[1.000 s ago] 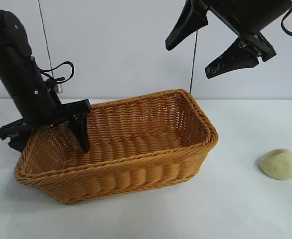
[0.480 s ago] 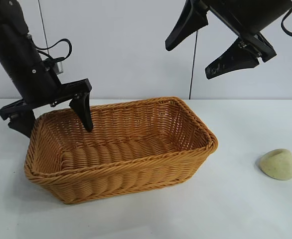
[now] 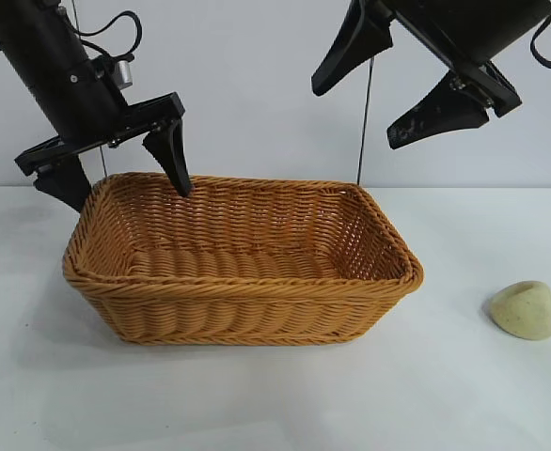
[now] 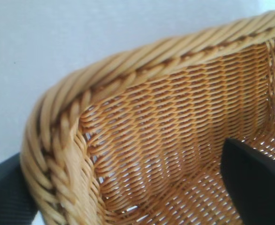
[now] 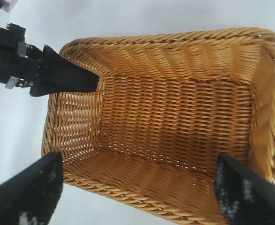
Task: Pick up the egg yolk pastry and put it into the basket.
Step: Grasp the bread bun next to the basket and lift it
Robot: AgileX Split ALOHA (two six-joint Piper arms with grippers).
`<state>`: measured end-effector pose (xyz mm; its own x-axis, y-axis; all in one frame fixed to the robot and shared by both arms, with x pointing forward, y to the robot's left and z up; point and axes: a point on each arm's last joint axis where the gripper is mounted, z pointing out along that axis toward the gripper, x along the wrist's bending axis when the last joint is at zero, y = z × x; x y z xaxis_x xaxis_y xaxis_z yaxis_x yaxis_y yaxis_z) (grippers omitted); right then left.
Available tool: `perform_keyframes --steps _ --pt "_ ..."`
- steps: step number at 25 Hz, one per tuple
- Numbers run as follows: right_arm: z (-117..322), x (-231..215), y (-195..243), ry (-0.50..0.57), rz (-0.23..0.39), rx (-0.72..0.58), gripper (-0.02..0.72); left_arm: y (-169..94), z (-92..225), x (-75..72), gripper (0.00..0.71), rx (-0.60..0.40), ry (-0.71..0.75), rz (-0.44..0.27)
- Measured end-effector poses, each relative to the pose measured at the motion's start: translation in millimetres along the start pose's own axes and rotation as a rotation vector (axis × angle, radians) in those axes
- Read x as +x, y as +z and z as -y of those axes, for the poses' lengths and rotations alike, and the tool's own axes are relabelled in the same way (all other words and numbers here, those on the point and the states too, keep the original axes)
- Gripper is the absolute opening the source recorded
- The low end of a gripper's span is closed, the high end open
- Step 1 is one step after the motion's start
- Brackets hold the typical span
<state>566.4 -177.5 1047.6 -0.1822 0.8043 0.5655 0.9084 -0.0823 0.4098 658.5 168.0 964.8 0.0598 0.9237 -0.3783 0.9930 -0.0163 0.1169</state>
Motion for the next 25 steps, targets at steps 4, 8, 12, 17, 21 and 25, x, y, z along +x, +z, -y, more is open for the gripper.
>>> perform_keyframes --steps 4,8,12,17,21,25 --pt "0 0 0 0.0 0.0 0.0 0.626 0 1 1.6 0.692 0.008 0.014 -0.018" --pt "0 0 0 0.0 0.0 0.001 0.626 0 0 6.0 0.692 0.007 0.043 -0.067" --pt "1 0 0 0.0 -0.002 0.006 0.626 -1 0 10.1 0.692 0.006 0.055 -0.095" --pt "1 0 0 0.0 -0.002 0.008 0.626 -14 -5 25.3 0.692 0.012 0.026 -0.108" --pt "1 0 0 0.0 -0.002 0.008 0.626 -43 -10 36.8 0.692 -0.022 0.015 -0.157" --pt "1 0 0 0.0 -0.002 0.008 0.626 -78 -7 39.6 0.692 -0.07 0.03 -0.231"
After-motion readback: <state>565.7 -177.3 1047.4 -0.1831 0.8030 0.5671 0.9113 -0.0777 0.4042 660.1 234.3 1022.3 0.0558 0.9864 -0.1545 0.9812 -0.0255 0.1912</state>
